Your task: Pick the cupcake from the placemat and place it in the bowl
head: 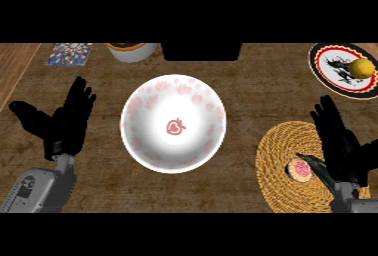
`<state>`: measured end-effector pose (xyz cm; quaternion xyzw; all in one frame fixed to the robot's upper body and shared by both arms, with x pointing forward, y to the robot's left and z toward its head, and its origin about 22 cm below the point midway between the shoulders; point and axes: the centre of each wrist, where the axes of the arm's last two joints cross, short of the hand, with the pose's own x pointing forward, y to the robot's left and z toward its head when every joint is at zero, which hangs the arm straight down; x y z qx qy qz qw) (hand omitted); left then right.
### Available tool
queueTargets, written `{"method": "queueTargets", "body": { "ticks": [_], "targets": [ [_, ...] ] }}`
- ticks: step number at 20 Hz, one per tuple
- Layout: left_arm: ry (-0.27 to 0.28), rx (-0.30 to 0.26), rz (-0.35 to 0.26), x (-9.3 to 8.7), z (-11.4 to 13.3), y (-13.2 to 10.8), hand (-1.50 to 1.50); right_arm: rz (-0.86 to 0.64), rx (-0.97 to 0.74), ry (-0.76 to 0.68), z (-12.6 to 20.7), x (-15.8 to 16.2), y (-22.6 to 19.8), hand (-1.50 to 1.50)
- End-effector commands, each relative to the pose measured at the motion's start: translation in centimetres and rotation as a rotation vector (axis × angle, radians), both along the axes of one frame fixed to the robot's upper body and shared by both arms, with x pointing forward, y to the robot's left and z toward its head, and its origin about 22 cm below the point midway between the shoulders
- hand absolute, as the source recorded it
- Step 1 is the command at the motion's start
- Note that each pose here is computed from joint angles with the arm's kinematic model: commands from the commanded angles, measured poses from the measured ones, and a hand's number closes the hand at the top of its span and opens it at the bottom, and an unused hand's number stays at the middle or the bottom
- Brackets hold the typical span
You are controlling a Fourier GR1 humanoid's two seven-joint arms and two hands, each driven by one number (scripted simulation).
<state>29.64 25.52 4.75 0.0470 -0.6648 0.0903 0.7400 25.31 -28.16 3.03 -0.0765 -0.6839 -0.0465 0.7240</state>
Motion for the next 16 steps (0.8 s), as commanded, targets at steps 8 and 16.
{"method": "queueTargets", "body": {
  "ticks": [8, 16],
  "targets": [
    [0.037, 0.197, -0.260, 0.1, 1.8, 2.1, 0.00, 0.392, -0.705, -0.207, 5.1, 0.2, -4.4, 1.50],
    [0.040, 0.198, -0.299, 0.1, 0.9, 5.0, 0.00, 0.413, -0.452, -0.506, -2.4, -6.3, -0.5, -1.50]
  ]
}}
